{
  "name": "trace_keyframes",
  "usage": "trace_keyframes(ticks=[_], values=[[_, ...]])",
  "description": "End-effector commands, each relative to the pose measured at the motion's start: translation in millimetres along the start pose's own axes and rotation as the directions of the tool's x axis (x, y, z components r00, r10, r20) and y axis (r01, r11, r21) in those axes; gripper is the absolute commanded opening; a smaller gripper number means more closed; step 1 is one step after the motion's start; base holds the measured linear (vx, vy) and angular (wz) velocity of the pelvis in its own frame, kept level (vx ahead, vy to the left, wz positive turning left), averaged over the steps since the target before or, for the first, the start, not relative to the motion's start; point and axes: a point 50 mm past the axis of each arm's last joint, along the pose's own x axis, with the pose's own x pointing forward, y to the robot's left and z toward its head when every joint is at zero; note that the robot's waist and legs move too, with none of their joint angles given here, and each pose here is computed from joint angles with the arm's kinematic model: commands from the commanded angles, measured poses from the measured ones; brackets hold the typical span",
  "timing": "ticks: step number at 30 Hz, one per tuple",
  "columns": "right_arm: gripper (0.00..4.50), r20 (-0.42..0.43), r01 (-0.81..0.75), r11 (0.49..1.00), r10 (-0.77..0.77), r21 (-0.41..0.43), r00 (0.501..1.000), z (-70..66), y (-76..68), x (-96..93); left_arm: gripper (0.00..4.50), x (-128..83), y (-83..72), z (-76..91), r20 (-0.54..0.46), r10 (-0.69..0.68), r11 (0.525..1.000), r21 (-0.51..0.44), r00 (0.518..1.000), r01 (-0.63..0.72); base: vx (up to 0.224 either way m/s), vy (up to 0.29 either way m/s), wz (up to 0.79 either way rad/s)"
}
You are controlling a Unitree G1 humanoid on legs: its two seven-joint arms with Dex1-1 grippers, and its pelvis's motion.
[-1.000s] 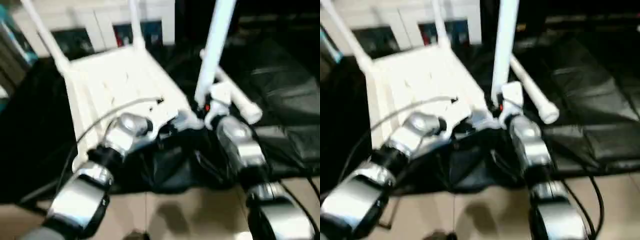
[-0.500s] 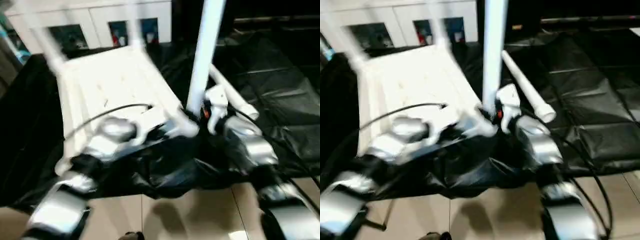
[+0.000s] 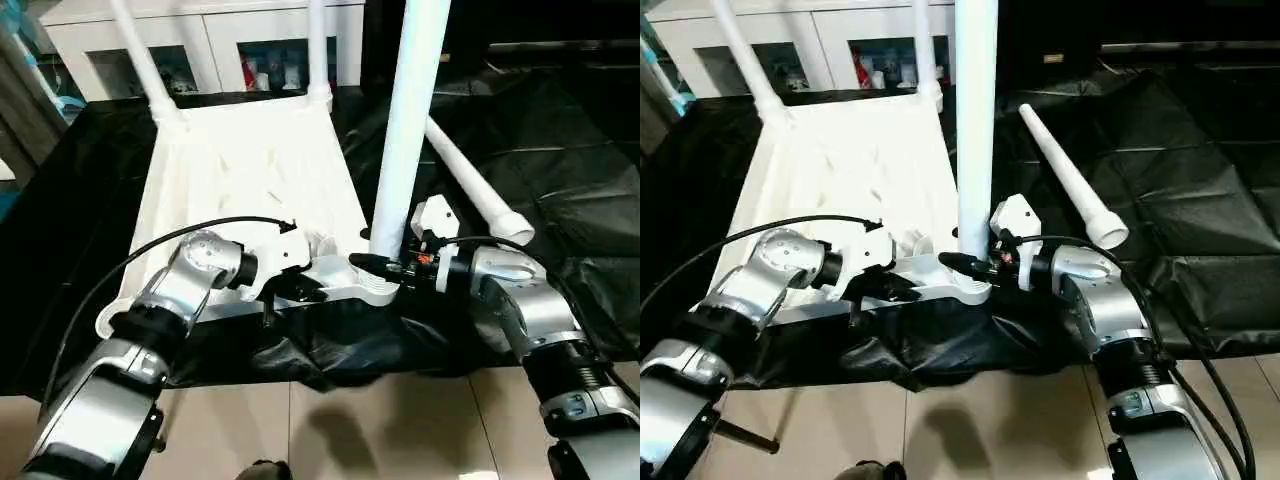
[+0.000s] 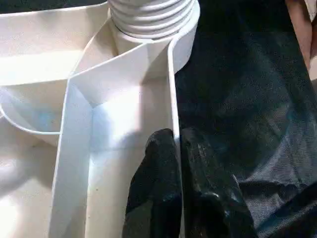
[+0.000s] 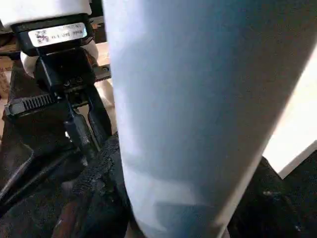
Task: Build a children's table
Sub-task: Insert table leg to table base
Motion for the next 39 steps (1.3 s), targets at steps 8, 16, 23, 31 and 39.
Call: trace_keyframes(ticks=[8,16,23,31,39], values=[[1.92,-0.297,0.538,0.805,-0.465,0.252,0.834,-70.8,-9.5,15.8,0.00,20,26.6,42.2,0.076,0.277,0.960,-0.076,0.958,-0.271,-0.035,0.015,-0.05],[1.92,-0.328,0.704,0.624,-0.623,0.339,0.710,-59.0,-16.1,43.0,0.00,48,35.2,56.0,0.024,0.500,0.840,-0.255,0.866,-0.478,0.000,0.000,0.00],[1.92,-0.257,0.673,0.676,-0.623,0.299,0.739,-43.4,-14.7,59.3,0.00,57,32.6,57.8,0.000,0.543,0.823,-0.200,0.840,-0.532,0.000,0.000,0.00],[1.92,0.105,0.549,0.757,-0.616,0.355,0.781,-2.8,-28.1,43.9,0.00,45,21.4,48.1,0.129,0.389,0.921,-0.082,0.912,-0.381,0.000,0.000,0.00],[1.92,0.312,0.505,0.832,-0.554,0.228,0.772,35.2,-21.8,5.5,0.00,27,23.3,44.8,0.250,0.424,0.906,-0.117,0.870,-0.408,0.000,0.000,0.00]])
